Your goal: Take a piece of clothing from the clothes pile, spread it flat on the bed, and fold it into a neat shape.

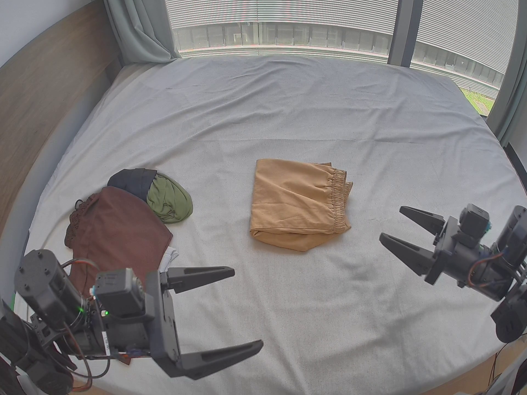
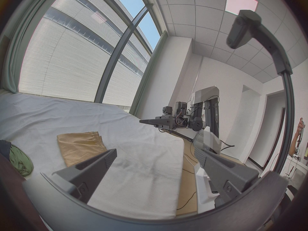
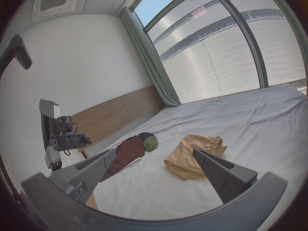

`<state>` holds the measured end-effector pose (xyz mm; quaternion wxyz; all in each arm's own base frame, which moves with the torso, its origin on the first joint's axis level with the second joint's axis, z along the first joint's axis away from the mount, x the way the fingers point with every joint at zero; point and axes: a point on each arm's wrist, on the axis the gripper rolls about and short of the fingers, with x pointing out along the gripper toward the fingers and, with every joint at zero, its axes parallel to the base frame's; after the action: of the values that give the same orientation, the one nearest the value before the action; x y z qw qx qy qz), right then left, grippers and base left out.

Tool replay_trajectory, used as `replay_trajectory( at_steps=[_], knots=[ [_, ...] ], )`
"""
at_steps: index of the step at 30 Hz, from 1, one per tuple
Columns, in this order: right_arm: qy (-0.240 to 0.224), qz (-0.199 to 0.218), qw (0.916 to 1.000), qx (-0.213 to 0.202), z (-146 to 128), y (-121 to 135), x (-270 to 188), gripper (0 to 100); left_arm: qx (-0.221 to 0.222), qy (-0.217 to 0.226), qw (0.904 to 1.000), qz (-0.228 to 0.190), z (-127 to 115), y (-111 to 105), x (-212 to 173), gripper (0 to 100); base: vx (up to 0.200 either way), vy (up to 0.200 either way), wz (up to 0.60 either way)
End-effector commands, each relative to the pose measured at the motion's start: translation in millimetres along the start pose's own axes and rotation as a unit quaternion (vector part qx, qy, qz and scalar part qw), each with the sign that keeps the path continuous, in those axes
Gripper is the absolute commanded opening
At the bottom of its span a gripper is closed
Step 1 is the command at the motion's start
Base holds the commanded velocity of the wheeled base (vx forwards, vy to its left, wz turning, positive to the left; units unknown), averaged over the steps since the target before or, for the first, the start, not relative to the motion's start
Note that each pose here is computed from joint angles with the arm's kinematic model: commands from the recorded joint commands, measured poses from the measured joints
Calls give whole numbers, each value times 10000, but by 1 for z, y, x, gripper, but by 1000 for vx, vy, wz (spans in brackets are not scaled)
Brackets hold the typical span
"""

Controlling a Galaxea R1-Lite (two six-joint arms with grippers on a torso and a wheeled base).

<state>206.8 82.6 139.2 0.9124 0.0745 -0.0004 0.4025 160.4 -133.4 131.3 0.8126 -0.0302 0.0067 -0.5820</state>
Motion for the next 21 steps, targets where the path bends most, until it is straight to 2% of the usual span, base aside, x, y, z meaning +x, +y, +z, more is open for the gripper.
replay_trajectory(
  at_steps=[1,2,3,5,10,17,21],
  knots=[
    [-454,-37,9968,-655,15,37,-66,100,174,-345,9992,-66,14,-35,-33,100,0,0,0],
    [-454,-37,9968,-655,15,37,-66,100,174,-345,9992,-66,14,-35,-33,100,0,0,0],
    [-778,-24,9937,-805,27,47,-82,100,214,-445,9988,33,16,-39,-41,100,0,0,0],
    [-945,-116,9915,-884,33,54,-95,100,228,-618,9977,168,22,-41,-47,100,0,0,0],
    [-1170,-719,9847,-1072,34,73,-141,100,215,-1160,9879,1008,37,-42,-66,100,0,0,0],
    [-1173,-1392,9760,-1197,7,104,-193,100,351,-1299,9676,2135,44,-43,-104,100,0,0,0],
    [-1202,-1506,9736,-1226,-18,118,-211,100,367,-1209,9592,2529,39,-59,-126,100,0,0,0]
  ],
)
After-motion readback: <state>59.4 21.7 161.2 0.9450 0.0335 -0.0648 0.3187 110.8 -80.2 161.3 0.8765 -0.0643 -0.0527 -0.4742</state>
